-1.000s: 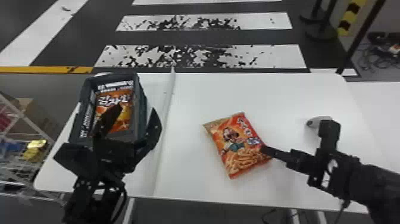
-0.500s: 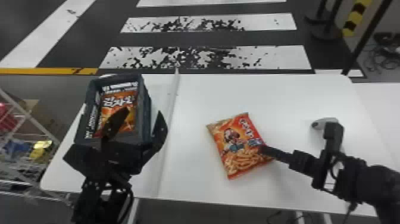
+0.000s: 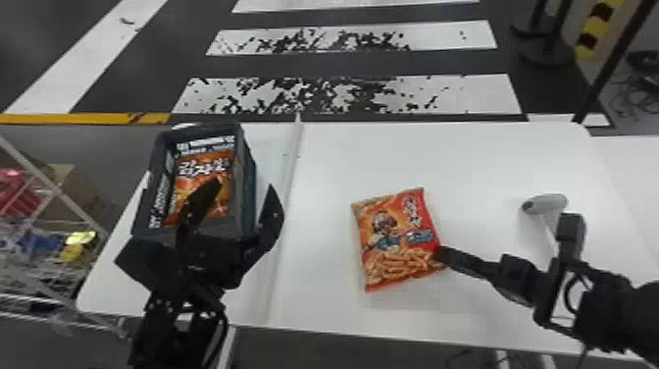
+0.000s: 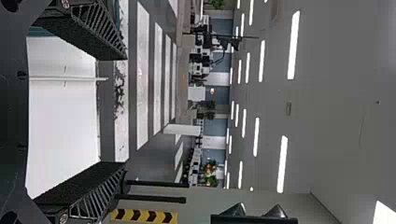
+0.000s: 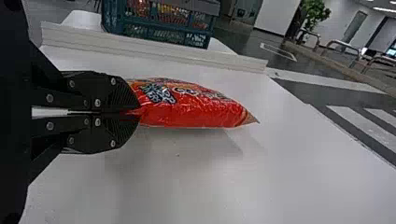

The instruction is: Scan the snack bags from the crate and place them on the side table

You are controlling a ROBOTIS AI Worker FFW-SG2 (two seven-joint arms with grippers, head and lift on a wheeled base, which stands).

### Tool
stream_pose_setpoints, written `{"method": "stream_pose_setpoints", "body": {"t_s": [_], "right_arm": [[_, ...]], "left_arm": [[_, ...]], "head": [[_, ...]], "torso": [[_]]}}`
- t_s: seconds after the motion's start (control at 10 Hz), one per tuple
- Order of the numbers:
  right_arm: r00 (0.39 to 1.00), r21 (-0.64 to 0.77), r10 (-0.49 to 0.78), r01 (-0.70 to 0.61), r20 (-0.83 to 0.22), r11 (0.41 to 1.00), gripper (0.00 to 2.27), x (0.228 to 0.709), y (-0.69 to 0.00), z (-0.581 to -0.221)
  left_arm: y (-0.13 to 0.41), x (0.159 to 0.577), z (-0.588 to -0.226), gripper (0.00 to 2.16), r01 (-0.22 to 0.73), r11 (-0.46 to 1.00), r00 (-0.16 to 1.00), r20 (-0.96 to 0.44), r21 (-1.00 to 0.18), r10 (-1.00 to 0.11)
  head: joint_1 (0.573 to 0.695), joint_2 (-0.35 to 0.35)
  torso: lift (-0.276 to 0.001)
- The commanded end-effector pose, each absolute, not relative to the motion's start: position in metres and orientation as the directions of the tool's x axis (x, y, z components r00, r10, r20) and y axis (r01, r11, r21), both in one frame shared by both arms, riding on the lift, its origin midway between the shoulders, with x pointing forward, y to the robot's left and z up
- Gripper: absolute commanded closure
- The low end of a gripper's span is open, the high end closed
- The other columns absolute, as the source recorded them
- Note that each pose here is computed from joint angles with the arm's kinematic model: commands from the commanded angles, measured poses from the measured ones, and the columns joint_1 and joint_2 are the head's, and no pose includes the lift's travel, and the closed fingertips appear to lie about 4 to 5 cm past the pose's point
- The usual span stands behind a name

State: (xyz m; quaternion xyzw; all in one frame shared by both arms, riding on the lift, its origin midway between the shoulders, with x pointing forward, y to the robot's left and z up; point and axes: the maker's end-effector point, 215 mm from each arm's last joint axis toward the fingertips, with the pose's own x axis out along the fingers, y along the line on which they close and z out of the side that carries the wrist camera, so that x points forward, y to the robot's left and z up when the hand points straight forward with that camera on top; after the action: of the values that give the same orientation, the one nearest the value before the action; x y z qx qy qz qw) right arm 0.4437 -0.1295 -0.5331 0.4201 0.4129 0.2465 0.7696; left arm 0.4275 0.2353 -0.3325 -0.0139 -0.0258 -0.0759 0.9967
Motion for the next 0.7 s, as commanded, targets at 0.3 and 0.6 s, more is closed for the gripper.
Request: {"method": "stream_pose_setpoints", "body": {"t_s": [0.3, 0.6], "right_arm": [[0.664, 0.553, 0.503, -0.159, -0.553, 0.818, 2.26, 0.456, -0.181, -0.461], [0.721, 0.038, 0.186, -0.218, -0.668, 0.975, 2.26, 0.465, -0.194, -0.446]], "left_arm": [[0.236, 0.427, -0.332, 0.07, 0.152, 0.988, 0.987, 0.055, -0.034, -0.150], [0.237, 0.428, -0.334, 0.07, 0.150, 0.988, 0.988, 0.052, -0.037, -0.148]], "head": [[0.695, 0.098], [0.695, 0.051]], "torso": [[-0.050], [-0.050]]}}
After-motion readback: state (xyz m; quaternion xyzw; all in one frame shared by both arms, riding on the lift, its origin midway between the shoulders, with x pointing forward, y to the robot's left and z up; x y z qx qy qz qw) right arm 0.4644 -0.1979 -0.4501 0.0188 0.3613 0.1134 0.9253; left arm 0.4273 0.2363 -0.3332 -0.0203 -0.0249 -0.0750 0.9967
